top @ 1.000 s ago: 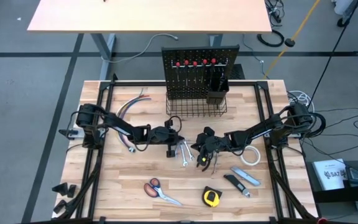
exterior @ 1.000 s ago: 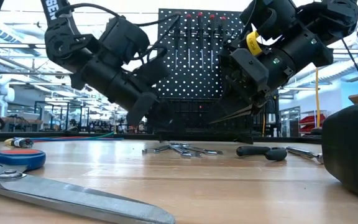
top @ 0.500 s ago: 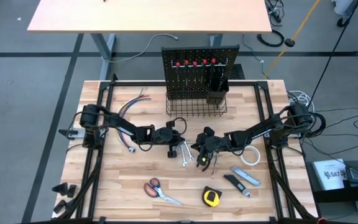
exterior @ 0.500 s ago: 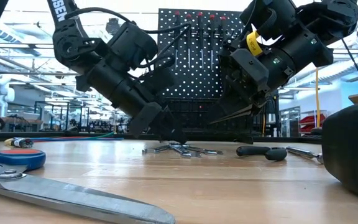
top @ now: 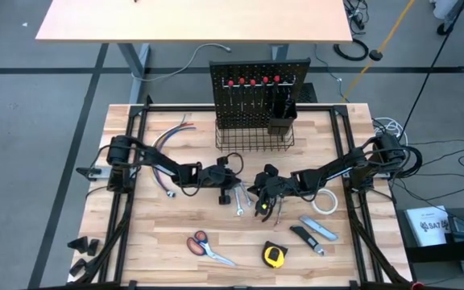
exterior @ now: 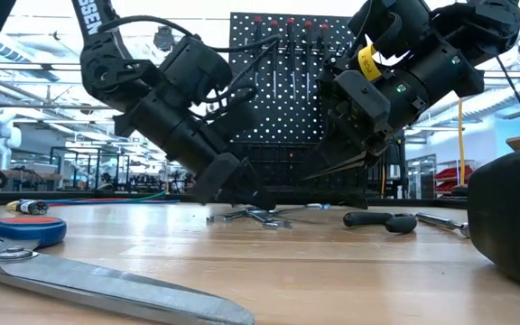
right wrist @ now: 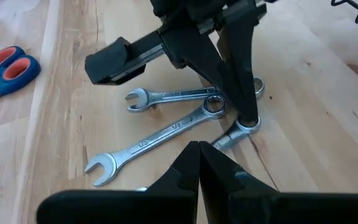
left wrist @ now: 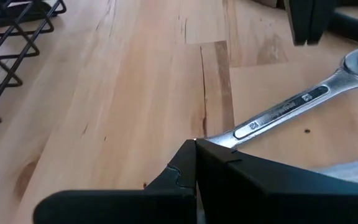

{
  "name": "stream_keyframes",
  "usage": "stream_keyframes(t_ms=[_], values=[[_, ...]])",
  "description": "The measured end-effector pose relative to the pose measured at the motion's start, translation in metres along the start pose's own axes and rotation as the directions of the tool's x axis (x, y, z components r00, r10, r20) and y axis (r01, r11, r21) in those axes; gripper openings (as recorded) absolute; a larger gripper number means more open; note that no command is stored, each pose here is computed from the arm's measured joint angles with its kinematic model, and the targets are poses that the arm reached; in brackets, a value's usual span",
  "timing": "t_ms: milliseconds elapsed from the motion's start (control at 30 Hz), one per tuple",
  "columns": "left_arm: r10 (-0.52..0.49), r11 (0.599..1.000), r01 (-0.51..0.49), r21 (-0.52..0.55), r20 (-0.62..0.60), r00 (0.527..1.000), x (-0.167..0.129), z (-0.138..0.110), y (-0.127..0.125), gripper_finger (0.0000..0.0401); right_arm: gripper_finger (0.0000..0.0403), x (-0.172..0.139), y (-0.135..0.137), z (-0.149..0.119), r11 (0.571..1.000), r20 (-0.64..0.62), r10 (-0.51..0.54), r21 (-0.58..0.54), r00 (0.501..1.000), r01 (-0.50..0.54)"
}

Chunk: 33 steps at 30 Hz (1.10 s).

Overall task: Hang tools onto peg board
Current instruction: Put the wrench into the black bin on the pegboard

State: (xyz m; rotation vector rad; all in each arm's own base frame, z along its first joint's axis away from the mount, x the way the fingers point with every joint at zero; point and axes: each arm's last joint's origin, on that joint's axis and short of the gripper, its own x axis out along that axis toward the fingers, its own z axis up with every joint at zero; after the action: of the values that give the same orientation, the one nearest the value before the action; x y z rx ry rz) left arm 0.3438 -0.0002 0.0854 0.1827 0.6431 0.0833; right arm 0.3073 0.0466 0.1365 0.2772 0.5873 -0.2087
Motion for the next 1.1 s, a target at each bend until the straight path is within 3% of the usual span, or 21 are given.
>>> stream_keyframes(t_ms=[200, 300, 533, 833, 1100], values=[[-0.028, 1.000, 0.028, 0.003, -0.027, 0.999, 0.006, 0.004, -0.001, 0.0001, 0.0000, 0.000, 0.000, -0.001, 1.000, -0.013, -0.002, -0.018, 1.000, 0.001], [-0.036, 0.999, 0.036, 0.005, -0.046, 0.998, 0.006, 0.003, -0.001, 0.0001, 0.0003, -0.001, -0.001, -0.008, 0.990, -0.091, 0.012, -0.141, 0.996, -0.025], [-0.042, 0.999, 0.042, 0.006, -0.049, 0.998, 0.006, 0.002, -0.001, 0.0001, 0.0031, -0.004, -0.001, -0.020, 0.919, -0.185, -0.054, -0.394, 0.981, -0.024], [-0.061, 0.998, 0.061, 0.004, -0.049, 0.997, 0.006, 0.001, -0.002, 0.0001, 0.0098, -0.009, 0.013, -0.029, 0.766, -0.212, -0.018, -0.631, 0.977, -0.123], [-0.071, 0.997, 0.071, 0.004, -0.049, 0.996, 0.006, 0.001, -0.002, 0.0001, 0.0166, -0.010, 0.015, -0.031, 0.747, -0.187, -0.047, -0.659, 0.981, -0.090]])
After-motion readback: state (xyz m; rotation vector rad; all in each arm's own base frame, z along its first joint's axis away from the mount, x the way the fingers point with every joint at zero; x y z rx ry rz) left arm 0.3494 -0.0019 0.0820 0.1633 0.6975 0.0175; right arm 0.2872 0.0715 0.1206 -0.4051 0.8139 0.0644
